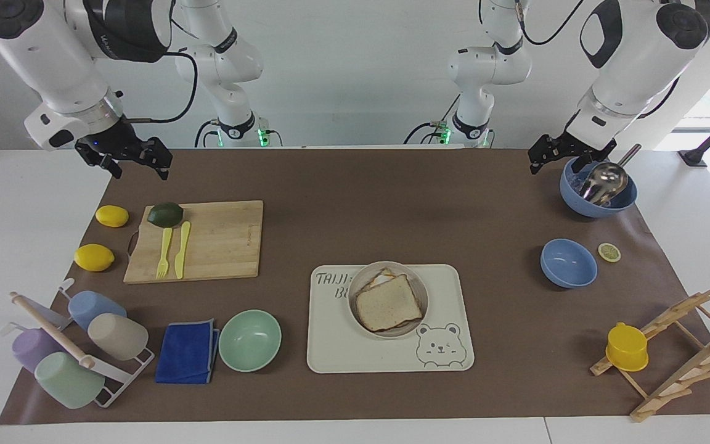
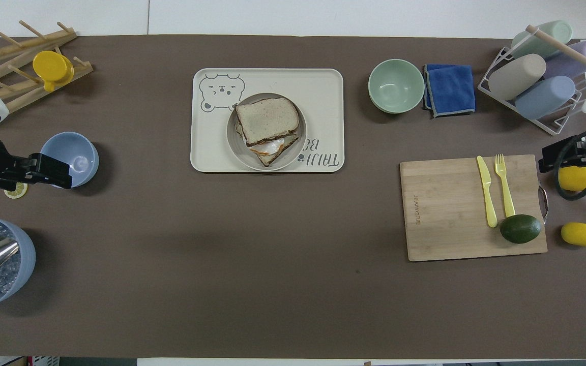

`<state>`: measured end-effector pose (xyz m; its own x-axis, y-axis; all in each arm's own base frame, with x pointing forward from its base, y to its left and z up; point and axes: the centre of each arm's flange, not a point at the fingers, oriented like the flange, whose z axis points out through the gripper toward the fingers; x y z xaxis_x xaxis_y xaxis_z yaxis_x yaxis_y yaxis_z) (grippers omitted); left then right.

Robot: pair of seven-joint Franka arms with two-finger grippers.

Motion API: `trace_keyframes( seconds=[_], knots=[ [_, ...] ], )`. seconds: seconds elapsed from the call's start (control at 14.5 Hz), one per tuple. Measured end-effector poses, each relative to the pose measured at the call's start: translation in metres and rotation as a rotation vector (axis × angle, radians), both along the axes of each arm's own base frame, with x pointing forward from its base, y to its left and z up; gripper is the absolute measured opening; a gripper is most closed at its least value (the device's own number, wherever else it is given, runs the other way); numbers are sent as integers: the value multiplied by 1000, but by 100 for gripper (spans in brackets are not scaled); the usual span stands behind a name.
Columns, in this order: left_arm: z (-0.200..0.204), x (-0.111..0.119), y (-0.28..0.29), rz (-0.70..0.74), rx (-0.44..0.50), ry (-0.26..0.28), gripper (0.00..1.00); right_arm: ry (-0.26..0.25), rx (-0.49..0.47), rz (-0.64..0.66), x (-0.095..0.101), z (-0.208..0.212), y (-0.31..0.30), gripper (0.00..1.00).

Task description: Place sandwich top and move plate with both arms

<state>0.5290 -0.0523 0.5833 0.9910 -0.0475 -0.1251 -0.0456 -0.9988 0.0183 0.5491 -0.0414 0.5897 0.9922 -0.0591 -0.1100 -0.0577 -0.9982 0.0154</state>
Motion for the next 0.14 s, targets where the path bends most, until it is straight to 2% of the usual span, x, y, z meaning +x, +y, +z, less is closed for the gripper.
trace_keyframes(
  seconds=[0.14],
  knots=[
    [0,0,0,0,0,0,100,0,0,0,0,0,0,100]
  ],
)
